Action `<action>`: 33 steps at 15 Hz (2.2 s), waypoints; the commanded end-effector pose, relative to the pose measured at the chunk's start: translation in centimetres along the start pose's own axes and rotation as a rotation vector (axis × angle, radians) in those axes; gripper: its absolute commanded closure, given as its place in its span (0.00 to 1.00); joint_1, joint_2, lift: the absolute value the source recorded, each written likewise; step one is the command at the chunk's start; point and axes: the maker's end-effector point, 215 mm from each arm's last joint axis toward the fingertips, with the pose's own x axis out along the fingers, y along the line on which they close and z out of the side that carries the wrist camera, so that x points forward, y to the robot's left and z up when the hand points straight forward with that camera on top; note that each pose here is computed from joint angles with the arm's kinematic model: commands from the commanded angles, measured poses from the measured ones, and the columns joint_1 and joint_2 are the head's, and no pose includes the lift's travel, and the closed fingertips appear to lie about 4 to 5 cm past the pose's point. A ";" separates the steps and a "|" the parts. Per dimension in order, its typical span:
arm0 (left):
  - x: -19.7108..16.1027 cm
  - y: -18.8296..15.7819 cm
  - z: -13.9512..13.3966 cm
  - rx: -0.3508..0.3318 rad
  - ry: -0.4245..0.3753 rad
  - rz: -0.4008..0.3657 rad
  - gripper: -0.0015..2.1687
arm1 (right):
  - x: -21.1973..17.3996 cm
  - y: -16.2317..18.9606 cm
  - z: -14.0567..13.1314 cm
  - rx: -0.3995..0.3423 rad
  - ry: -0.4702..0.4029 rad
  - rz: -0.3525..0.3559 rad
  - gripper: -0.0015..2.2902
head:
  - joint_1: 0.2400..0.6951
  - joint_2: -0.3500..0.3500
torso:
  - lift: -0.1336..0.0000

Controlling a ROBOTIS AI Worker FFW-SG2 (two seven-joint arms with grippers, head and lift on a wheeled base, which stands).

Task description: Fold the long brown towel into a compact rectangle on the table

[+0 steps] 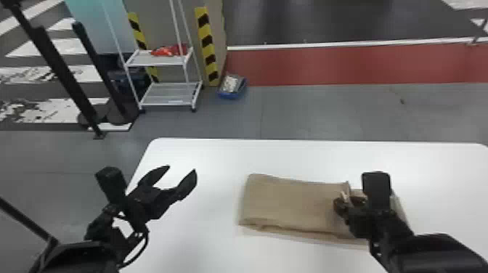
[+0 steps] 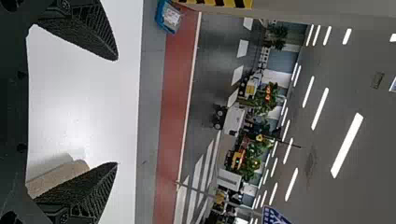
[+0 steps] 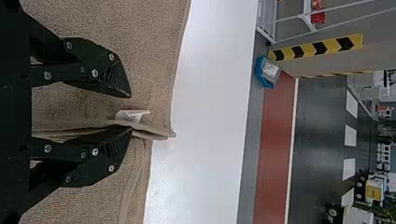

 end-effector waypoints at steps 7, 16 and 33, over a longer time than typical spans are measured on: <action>0.0 -0.2 -0.2 -0.002 0.003 -0.007 0.04 | -1.8 0.7 -0.8 -0.028 0.034 -0.025 0.24 | 1.00 0.72 | 1.00; -0.4 -0.3 -0.7 -0.011 0.009 -0.018 0.04 | 0.2 -1.0 -1.1 -0.024 0.037 -0.050 0.21 | 1.00 0.69 | 1.00; -0.2 -0.5 -0.7 -0.010 0.011 -0.028 0.04 | 0.9 0.2 -1.0 -0.022 0.013 -0.006 0.29 | 1.00 0.69 | 1.00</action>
